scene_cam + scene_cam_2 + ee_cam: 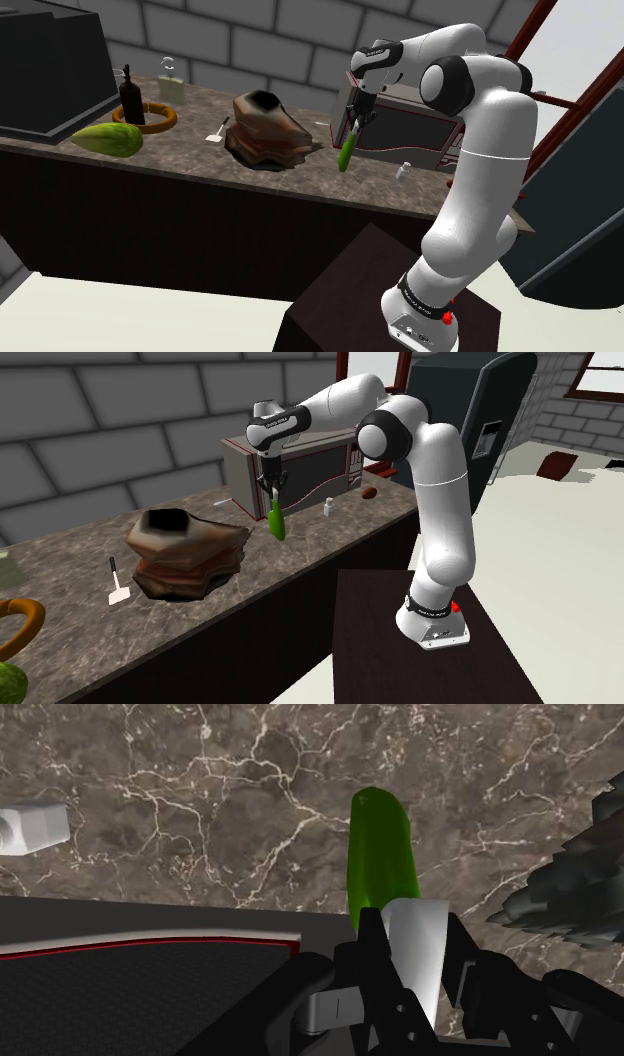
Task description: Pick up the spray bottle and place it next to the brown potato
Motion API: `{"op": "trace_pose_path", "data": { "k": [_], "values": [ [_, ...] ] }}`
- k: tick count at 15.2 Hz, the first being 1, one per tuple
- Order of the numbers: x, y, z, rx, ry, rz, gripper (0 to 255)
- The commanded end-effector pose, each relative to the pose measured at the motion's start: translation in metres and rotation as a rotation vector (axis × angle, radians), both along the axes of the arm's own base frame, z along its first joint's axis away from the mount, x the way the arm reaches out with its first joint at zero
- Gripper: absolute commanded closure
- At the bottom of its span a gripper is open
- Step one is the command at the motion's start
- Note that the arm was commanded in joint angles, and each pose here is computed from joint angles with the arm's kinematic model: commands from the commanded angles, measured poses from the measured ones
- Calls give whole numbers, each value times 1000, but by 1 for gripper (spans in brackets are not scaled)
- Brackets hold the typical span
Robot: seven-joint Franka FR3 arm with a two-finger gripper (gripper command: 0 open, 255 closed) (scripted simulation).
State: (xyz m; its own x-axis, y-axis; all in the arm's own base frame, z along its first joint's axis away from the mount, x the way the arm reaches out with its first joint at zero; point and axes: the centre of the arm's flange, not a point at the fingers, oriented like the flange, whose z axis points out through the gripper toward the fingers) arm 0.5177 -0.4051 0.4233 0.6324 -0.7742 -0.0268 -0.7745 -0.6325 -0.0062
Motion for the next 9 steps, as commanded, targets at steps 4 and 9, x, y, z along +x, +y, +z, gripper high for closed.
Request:
{"op": "trace_pose_path", "data": {
  "k": [4, 9],
  "values": [
    [0, 0, 0, 0, 0, 0, 255],
    [0, 0, 10, 0, 0, 0, 255]
  ]
}}
